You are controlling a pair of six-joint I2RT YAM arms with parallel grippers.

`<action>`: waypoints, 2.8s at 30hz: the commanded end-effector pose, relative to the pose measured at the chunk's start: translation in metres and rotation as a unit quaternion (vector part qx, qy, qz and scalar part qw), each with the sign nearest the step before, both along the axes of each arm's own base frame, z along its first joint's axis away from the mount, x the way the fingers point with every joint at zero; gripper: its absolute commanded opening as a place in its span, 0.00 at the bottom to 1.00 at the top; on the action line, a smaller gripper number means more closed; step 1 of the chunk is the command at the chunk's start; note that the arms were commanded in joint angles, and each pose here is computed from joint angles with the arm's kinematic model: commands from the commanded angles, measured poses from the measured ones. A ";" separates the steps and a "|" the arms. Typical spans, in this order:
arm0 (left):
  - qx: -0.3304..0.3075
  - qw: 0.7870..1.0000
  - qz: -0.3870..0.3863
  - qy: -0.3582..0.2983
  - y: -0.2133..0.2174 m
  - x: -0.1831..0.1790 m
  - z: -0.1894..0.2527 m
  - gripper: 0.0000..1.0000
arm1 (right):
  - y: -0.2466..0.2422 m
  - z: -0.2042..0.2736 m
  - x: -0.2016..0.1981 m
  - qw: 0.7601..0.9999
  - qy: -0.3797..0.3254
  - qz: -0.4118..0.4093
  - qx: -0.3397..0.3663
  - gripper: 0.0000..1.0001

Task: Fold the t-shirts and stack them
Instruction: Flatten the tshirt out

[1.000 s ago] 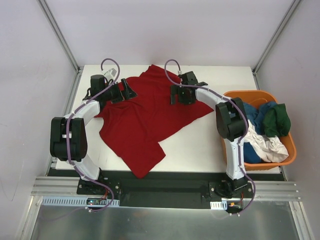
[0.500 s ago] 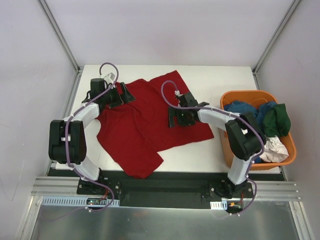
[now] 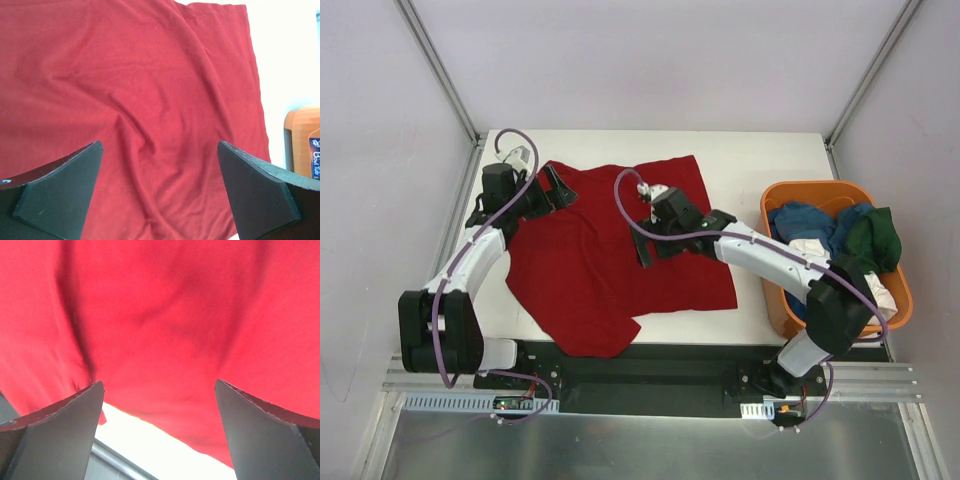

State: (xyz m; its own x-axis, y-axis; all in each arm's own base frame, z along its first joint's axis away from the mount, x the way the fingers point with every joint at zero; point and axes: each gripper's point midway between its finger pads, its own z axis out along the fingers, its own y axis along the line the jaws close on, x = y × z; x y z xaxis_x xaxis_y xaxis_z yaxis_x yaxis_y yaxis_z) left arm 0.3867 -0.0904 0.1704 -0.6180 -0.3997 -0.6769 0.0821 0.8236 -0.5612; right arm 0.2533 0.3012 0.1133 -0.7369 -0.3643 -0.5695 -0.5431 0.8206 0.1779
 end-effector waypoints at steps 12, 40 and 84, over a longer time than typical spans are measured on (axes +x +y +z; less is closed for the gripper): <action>-0.003 0.963 0.207 0.171 0.045 -0.064 -0.080 0.99 | -0.012 0.016 0.185 0.990 -0.097 -0.061 -0.080 0.97; -0.034 0.973 0.083 0.213 0.019 0.165 -0.081 0.99 | -0.095 -0.060 0.253 0.974 0.052 -0.208 -0.072 0.97; 0.097 0.834 0.372 0.396 0.100 -0.198 -0.152 0.46 | -0.126 0.000 -0.007 0.992 -0.018 -0.120 -0.018 0.97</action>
